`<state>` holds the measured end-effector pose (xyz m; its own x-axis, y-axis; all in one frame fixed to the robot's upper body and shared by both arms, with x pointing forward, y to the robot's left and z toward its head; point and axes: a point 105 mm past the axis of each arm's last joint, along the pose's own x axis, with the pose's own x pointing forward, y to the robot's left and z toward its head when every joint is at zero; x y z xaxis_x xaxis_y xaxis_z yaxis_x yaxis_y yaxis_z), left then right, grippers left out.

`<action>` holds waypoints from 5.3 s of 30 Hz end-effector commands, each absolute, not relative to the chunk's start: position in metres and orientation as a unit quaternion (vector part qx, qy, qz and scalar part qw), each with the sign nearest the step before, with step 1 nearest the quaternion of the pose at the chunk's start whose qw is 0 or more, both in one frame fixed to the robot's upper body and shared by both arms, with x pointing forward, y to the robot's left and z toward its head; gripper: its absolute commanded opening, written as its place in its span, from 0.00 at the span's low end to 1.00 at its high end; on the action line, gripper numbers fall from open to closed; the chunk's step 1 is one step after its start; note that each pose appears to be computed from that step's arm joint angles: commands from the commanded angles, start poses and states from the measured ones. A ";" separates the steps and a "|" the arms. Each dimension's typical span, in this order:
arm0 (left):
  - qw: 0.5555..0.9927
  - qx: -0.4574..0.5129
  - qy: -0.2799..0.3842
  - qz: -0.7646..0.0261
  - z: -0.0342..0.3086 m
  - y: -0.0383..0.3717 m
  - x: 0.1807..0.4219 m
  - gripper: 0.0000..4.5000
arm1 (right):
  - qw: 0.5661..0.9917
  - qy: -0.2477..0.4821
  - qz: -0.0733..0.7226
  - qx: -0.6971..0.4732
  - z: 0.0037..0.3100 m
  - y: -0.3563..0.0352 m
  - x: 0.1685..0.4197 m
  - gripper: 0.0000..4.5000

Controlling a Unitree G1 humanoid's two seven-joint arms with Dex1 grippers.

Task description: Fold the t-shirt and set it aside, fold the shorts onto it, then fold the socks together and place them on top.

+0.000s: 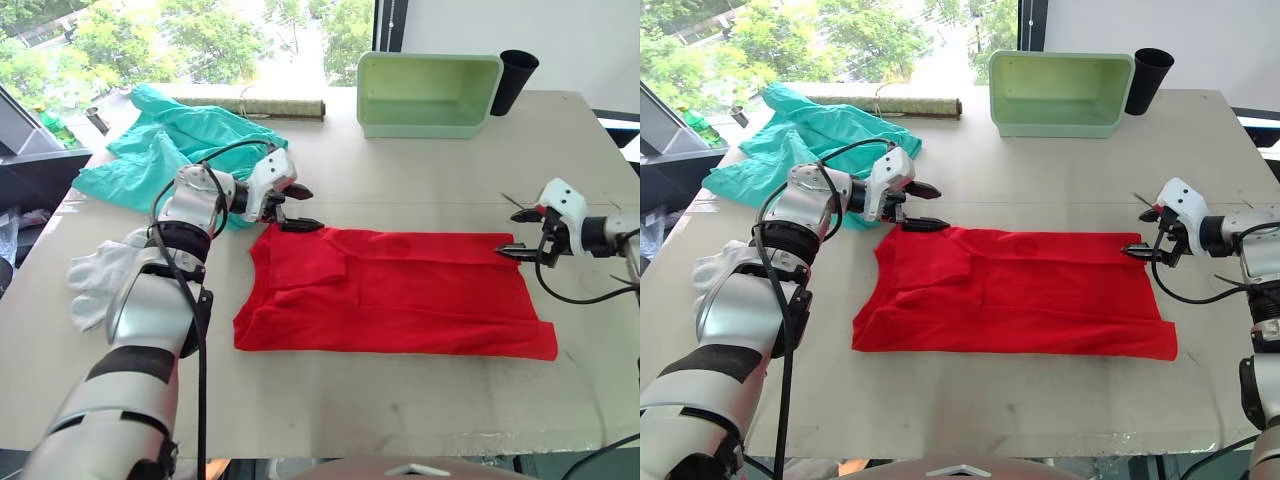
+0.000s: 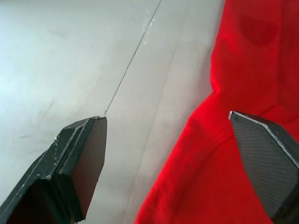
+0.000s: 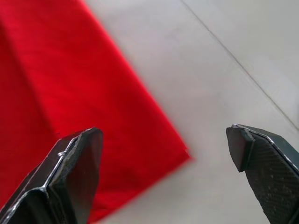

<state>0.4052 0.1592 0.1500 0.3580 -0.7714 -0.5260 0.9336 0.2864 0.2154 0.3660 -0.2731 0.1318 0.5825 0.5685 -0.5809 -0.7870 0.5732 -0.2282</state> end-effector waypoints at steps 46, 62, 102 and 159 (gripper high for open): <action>0.737 0.221 0.224 -0.598 0.119 0.116 0.238 0.02 | 0.793 -0.039 0.243 -0.558 0.209 -0.070 0.479 0.00; 0.740 0.177 0.232 -0.606 0.106 0.095 0.202 0.82 | 0.768 -0.143 0.326 -0.533 0.214 0.029 0.451 0.44; 0.382 0.469 -0.101 -0.790 0.103 0.112 0.221 1.00 | 0.706 0.065 0.660 -0.250 0.112 -0.184 0.221 0.99; 0.389 0.381 -0.041 -0.838 0.085 0.130 0.201 0.01 | 0.519 0.038 0.799 -0.299 0.087 -0.140 0.173 1.00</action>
<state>0.2023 0.1328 0.0786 -0.4106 -0.6739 -0.6142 0.6304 -0.6965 0.3428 0.1791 -0.1487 0.0853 -0.2251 0.8196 -0.5269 -0.8773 -0.4058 -0.2564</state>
